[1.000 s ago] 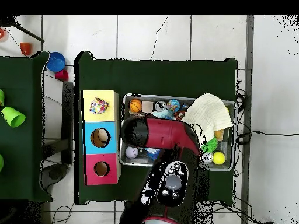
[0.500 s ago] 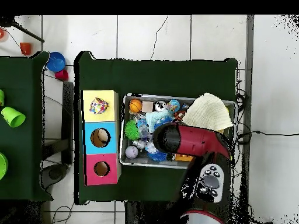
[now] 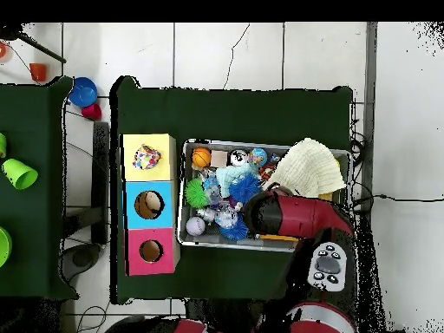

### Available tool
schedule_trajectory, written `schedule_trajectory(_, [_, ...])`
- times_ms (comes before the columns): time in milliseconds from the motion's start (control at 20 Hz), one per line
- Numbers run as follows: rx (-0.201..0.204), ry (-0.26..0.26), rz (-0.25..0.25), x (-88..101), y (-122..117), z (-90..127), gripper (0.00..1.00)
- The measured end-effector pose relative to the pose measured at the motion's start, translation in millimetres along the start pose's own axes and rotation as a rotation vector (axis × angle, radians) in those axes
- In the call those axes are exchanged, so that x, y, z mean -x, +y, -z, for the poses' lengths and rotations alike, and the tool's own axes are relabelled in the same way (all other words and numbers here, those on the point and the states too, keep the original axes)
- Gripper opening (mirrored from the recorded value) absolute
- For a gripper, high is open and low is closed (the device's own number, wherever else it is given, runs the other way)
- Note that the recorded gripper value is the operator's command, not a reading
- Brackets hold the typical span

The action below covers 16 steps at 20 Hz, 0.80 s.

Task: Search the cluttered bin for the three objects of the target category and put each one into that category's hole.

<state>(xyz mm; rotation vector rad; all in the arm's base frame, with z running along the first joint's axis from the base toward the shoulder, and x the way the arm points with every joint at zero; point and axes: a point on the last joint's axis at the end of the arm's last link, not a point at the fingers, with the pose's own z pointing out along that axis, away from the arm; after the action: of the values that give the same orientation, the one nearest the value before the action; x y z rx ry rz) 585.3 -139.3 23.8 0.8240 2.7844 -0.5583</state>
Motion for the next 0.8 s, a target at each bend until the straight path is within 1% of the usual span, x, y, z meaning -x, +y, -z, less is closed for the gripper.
schedule_trajectory(100, [0.019,-0.016,0.008,-5.4,-2,-18,1.0])
schedule_trajectory(250, [0.043,-0.038,0.009,-11.4,-2,-38,1.0])
schedule_trajectory(350, [0.074,-0.078,0.006,-16.5,-5,-60,1.0])
schedule_trajectory(450, [0.091,-0.119,0.002,-12.9,-8,-66,1.0])
schedule_trajectory(550, [0.098,-0.143,0.004,-11.5,-9,-69,1.0])
schedule_trajectory(700, [0.099,-0.155,0.008,-11.3,-10,-70,1.0])
schedule_trajectory(750, [0.099,-0.157,0.012,-11.1,-9,-72,0.0])
schedule_trajectory(800, [0.099,-0.156,0.013,-11.4,-8,-73,0.0])
